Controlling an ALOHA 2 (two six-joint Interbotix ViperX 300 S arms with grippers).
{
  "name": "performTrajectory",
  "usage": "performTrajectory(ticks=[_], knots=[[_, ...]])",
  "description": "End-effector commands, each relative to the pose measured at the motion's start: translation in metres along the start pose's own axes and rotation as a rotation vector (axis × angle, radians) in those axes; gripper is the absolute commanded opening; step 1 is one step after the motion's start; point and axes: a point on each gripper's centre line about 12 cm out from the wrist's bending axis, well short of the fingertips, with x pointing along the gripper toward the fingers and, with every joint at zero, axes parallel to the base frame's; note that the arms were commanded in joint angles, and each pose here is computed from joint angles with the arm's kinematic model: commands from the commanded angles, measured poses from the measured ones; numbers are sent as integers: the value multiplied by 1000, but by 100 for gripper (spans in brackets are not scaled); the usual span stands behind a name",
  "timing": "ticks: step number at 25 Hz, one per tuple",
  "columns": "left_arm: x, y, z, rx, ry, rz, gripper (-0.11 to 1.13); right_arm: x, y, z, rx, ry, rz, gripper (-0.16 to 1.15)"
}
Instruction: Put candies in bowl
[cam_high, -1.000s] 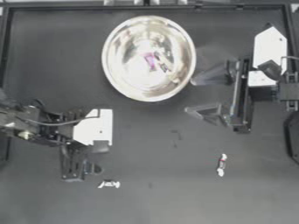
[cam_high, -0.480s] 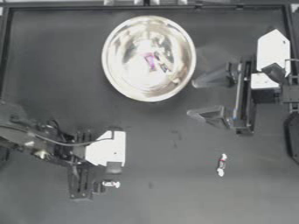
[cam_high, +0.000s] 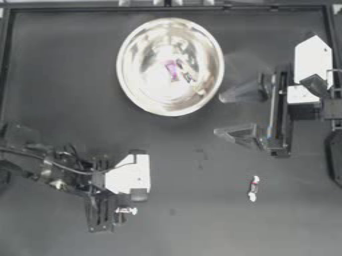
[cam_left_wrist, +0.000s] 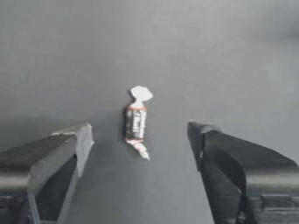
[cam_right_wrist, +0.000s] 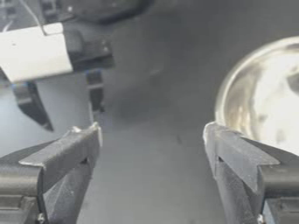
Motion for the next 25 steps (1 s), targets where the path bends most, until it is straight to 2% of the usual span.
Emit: performTrajectory(ticks=[1,5,12,25], knots=[[-7,-7,11,8,-40,-10,97,-5,3,8,6,-31,13,99],[-3,-9,14,25,-31,6,97,-5,3,8,6,-29,13,99],[5,-9,11,32,23,62,97,-5,3,8,6,-29,13,99],[22,-13,2,28,66,92,97,-5,4,9,10,-42,23,99]])
